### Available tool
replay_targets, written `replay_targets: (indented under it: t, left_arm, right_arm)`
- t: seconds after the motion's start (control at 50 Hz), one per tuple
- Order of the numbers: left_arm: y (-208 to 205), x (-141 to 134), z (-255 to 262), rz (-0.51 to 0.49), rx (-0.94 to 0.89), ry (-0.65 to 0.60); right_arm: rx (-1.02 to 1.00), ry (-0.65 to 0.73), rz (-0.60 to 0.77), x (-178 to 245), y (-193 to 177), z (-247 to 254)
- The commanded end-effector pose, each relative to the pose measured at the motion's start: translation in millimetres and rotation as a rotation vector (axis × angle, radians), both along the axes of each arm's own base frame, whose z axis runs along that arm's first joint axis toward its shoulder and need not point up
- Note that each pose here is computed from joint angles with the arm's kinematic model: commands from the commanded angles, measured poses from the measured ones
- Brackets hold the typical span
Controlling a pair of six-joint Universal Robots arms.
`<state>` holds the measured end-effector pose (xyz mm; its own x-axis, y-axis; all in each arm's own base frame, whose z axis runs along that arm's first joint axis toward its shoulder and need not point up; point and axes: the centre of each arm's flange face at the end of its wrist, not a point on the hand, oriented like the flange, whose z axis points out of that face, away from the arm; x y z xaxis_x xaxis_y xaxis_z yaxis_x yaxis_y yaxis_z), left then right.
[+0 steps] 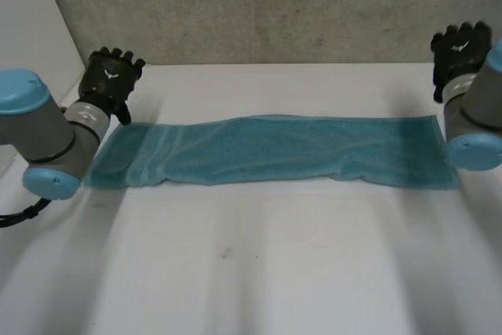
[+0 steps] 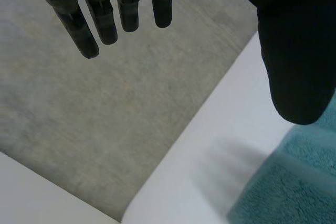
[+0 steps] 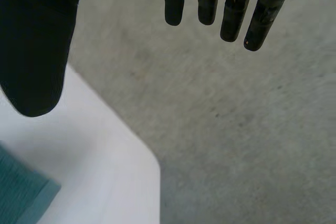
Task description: Fold the laundry
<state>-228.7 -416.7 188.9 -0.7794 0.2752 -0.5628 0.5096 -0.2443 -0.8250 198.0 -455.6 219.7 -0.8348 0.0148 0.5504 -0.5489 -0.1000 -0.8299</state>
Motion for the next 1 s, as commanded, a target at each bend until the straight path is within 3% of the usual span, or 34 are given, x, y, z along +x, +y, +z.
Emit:
replay_targets:
  t: [0.02, 0.1, 0.24, 0.32, 0.58, 0.82, 1.0]
  left_arm:
    - [40.4, 12.7, 38.3, 0.021, -0.009, 0.018]
    - [66.4, 15.9, 38.7, 0.019, 0.046, 0.061]
    - [103.5, 16.9, 30.7, 0.013, 0.178, 0.241]
    - [114.7, 16.7, 24.8, 0.011, 0.235, 0.320]
    - [116.3, 24.2, -3.5, 0.096, 0.277, 0.333]
    - [113.6, 23.6, -8.4, 0.094, 0.264, 0.335]
    - [114.5, 23.3, -11.4, 0.094, 0.275, 0.332]
  right_arm:
    - [0.014, -0.071, 0.113, -1.9, 53.4, 51.8]
    - [0.144, -0.068, 0.126, -14.6, 77.0, 44.6]
    - [0.451, -0.151, 0.106, -35.7, 107.6, -1.3]
    - [0.526, -0.175, 0.124, -46.1, 112.8, -22.2]
    - [0.464, -0.199, 0.165, -69.7, 79.2, -78.0]
    - [0.488, -0.083, 0.151, -78.6, 68.5, -102.0]
    - [0.489, -0.072, 0.149, -79.5, 62.5, -107.7]
